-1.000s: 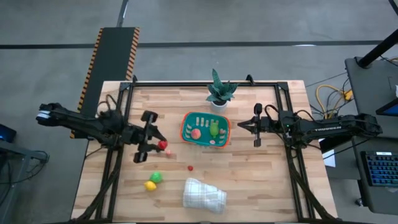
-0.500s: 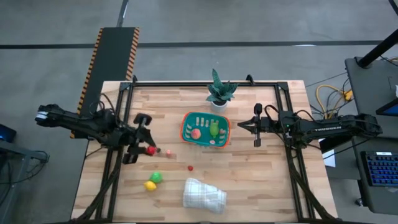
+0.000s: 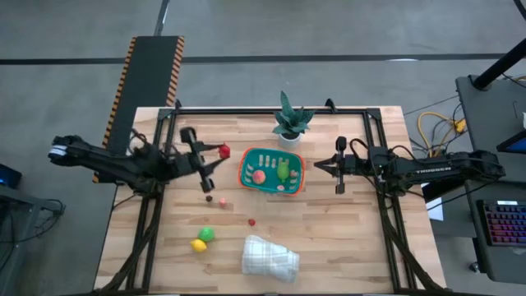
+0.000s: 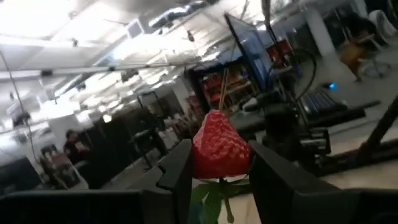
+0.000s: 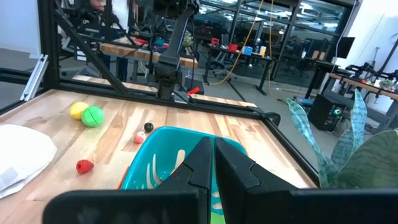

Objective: Build produce basket
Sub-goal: Put the red strawberry into the blue basket

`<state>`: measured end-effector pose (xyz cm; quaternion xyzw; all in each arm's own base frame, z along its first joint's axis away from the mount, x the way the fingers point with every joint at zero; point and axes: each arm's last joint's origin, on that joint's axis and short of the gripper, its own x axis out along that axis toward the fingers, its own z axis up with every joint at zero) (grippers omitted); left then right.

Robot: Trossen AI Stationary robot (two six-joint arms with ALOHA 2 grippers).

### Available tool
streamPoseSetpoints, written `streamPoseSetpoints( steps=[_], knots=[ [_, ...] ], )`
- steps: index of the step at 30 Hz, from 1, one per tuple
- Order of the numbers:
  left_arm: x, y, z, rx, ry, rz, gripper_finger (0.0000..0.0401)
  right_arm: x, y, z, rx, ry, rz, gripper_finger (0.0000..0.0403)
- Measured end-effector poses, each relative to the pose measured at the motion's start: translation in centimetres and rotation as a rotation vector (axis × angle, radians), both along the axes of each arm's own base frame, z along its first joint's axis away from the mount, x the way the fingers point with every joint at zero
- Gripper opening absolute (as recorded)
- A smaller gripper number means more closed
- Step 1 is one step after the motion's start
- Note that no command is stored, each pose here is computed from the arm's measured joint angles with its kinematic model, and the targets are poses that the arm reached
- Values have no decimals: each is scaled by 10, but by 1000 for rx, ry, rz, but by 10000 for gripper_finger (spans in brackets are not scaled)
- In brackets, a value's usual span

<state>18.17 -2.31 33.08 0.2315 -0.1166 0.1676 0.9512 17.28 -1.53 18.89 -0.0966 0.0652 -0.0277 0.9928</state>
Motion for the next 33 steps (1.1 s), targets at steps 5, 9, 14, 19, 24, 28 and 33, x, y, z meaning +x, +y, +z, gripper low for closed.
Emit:
streamPoseSetpoints(
  steps=[5,9,14,19,24,28,33],
  knots=[
    [-10,6,45,-24,-112,158,108,0,0,0,1,-3,-1,9],
    [-17,13,61,-168,-133,396,108,0,0,0,2,-3,-1,9],
    [-8,11,45,-48,53,459,108,0,0,0,1,-2,0,9],
    [6,3,44,132,152,430,108,0,0,0,2,-2,0,9],
    [9,-15,53,186,97,230,108,0,0,0,2,-3,-1,9],
    [16,-28,38,134,97,0,108,0,0,0,7,-4,-3,9],
    [22,-36,14,88,141,-242,108,0,0,0,10,-2,-3,9]
  ],
)
